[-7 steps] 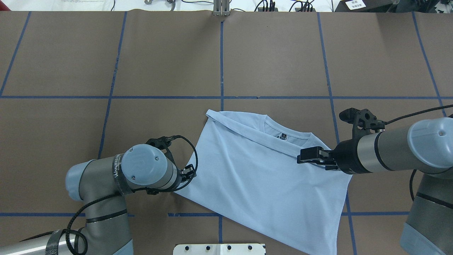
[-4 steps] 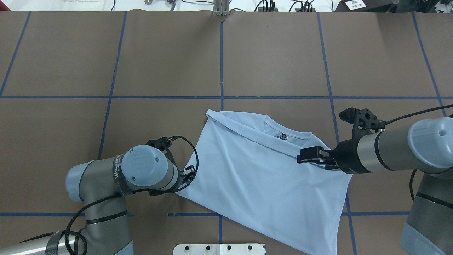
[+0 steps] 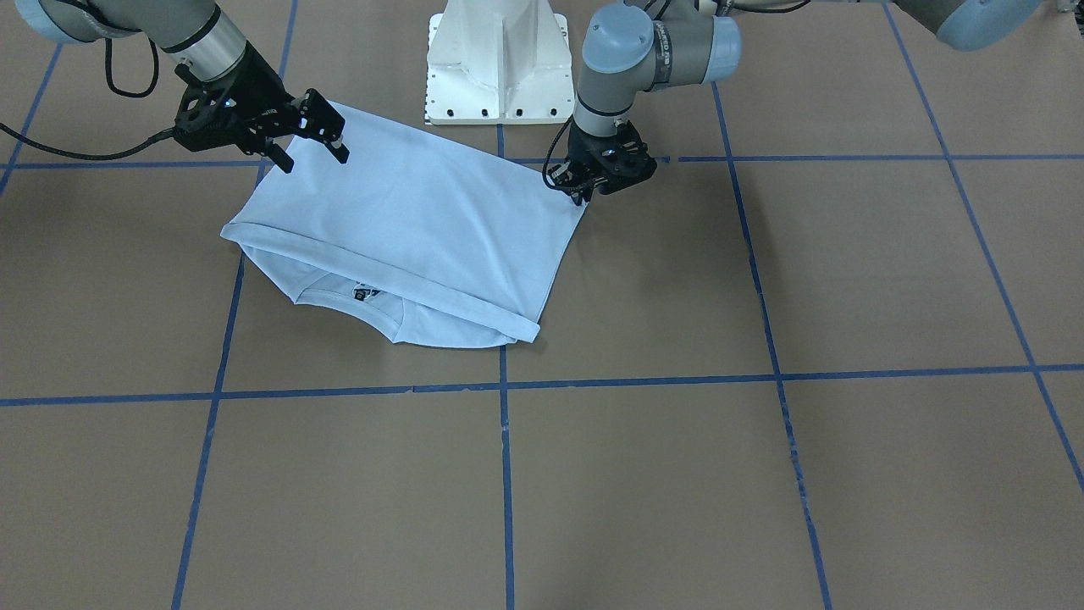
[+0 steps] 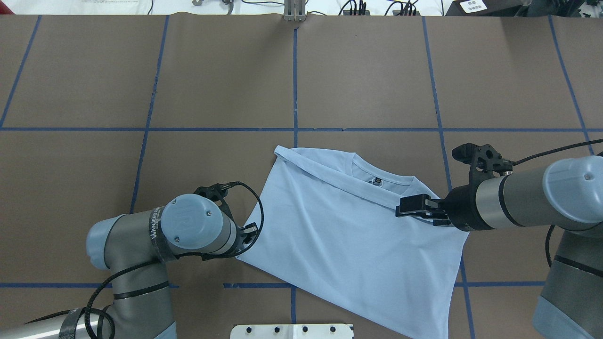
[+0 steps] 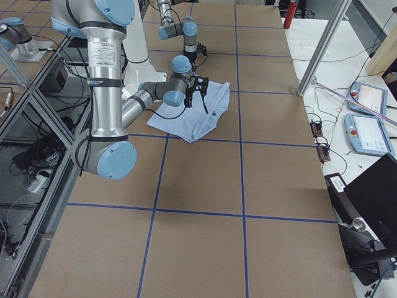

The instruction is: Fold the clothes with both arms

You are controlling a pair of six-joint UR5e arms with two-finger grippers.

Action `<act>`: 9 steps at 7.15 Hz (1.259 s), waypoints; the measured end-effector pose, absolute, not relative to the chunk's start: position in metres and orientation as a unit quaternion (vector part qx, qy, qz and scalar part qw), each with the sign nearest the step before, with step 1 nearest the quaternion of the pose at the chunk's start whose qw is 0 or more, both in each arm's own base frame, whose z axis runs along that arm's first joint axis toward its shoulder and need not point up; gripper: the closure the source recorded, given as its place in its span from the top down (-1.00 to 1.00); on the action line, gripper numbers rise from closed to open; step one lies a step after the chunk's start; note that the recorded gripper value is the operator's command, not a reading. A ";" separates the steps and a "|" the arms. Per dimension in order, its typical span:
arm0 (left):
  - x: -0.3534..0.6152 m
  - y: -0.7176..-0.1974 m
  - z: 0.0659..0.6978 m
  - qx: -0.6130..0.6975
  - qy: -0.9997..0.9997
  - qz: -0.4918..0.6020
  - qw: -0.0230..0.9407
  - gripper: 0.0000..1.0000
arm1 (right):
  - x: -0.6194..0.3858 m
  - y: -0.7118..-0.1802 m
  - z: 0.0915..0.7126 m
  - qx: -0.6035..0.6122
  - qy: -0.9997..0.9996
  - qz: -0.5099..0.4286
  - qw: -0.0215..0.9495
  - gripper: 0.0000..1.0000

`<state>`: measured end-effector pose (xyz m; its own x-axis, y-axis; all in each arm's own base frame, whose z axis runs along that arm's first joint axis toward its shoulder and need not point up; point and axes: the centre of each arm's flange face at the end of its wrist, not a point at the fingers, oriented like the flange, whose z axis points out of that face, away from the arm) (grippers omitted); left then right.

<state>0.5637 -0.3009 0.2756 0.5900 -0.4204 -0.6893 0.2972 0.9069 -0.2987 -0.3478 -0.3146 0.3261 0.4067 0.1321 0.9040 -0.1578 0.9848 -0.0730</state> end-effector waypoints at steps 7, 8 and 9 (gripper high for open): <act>0.519 -0.372 0.270 -0.022 0.381 -0.248 0.891 -1.00 | -0.350 -0.320 0.334 0.015 -0.530 0.095 0.842 1.00; 0.517 -0.394 0.269 0.007 0.378 -0.251 0.891 -1.00 | -0.350 -0.322 0.336 0.017 -0.528 0.098 0.843 1.00; 0.521 -0.426 0.267 0.033 0.374 -0.253 0.892 -1.00 | -0.350 -0.324 0.337 0.018 -0.527 0.101 0.844 1.00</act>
